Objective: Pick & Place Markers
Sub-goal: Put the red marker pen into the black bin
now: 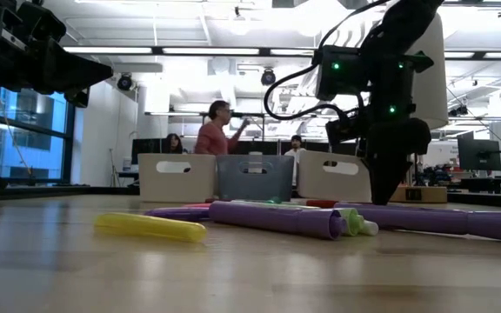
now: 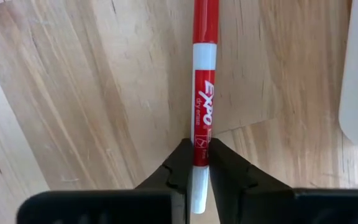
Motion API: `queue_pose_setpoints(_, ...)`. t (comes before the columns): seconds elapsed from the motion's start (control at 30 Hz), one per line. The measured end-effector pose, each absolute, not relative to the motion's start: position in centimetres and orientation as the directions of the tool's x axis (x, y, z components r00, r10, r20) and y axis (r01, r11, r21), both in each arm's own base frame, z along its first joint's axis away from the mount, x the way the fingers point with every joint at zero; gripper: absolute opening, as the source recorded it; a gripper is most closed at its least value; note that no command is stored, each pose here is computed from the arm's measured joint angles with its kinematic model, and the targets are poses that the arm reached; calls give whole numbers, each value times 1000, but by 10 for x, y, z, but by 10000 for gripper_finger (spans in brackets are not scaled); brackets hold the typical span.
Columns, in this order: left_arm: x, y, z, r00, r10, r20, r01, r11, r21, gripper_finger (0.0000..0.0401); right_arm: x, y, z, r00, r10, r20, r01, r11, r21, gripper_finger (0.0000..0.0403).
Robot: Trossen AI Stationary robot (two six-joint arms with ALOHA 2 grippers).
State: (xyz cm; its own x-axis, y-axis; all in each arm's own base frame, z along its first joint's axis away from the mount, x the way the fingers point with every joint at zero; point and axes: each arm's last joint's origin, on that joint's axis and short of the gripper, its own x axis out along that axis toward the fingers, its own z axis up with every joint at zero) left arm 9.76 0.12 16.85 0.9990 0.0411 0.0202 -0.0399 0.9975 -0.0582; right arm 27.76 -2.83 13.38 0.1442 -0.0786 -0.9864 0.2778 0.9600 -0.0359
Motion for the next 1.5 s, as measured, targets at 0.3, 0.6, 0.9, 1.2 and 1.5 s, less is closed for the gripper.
queue_pose_setpoints(0.3,98,1,169,999,41,20,-40,998,-58,1,279,-29,137,129,-90,-988,275,960,-51,13)
queue_pose_setpoints(0.6,98,1,168,999,41,20,-40,998,-58,1,285,-31,151,96,-102,-990,254,964,-75,13)
queue_pose_setpoints(0.9,98,1,168,999,41,20,-40,998,-58,1,296,-32,179,88,-104,-991,252,964,-79,13)
queue_pose_setpoints(1.2,98,1,168,999,41,20,-40,997,-58,1,319,-33,228,193,-80,-978,327,945,-13,13)
queue_pose_setpoints(1.5,98,1,168,999,41,20,-40,997,-58,1,342,-50,264,419,-109,-901,553,818,158,13)
